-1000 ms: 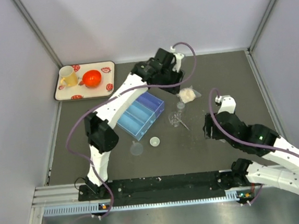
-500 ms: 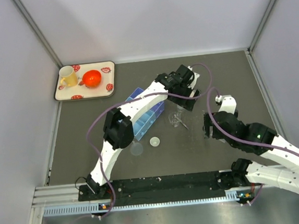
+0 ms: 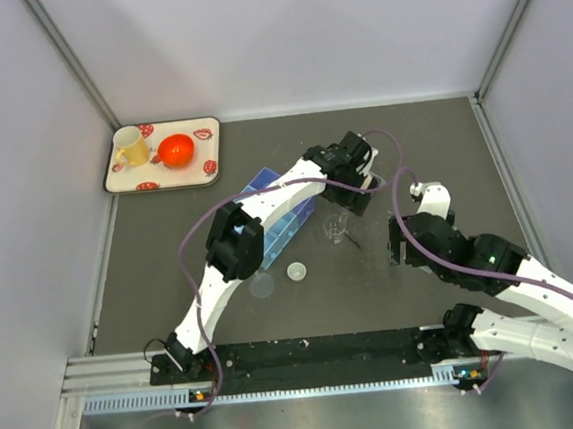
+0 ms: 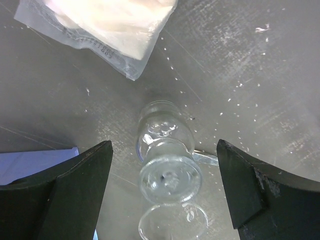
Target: Organize the chemistry lab equipment
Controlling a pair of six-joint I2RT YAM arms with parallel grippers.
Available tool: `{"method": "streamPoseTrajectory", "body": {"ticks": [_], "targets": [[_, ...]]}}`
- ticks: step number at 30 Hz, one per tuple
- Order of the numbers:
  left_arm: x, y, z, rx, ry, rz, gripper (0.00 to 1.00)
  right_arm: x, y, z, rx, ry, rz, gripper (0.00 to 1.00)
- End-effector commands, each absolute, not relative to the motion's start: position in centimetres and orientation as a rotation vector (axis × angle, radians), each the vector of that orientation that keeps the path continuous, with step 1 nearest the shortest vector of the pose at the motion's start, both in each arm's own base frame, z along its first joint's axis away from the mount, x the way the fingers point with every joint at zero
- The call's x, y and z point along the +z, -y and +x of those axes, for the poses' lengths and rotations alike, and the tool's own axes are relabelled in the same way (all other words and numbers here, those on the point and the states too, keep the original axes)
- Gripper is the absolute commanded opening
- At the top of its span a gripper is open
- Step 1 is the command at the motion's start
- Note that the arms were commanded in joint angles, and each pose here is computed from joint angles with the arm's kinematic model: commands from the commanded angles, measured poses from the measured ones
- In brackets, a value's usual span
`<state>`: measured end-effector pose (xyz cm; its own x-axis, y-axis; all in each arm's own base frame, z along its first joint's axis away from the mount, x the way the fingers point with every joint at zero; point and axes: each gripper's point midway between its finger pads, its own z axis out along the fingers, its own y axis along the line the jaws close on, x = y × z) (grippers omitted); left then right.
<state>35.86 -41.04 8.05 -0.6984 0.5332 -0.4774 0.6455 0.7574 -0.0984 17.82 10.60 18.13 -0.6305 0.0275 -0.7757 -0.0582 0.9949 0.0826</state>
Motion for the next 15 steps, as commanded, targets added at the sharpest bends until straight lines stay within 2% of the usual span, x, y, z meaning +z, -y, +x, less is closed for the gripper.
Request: {"method": "streamPoseTrajectory", "body": {"ticks": [1, 8, 12, 15], "targets": [[8.2, 41.5, 37.1, -0.362, -2.498, 0.861, 0.90, 19.5, -11.2, 18.4, 0.161, -2.204, -0.003, 0.79], [7.4, 41.3, 37.1, -0.352, -2.508, 0.869, 0.86, 19.4, -11.6, 18.6, 0.158, -2.210, -0.016, 0.79], [6.9, 41.1, 37.0, -0.345, -2.515, 0.875, 0.76, 19.5, -11.6, 18.6, 0.162, -2.208, -0.020, 0.78], [6.8, 40.9, 37.0, -0.344, -2.520, 0.870, 0.73, 19.4, -11.7, 18.6, 0.163, -2.210, -0.022, 0.78]]}}
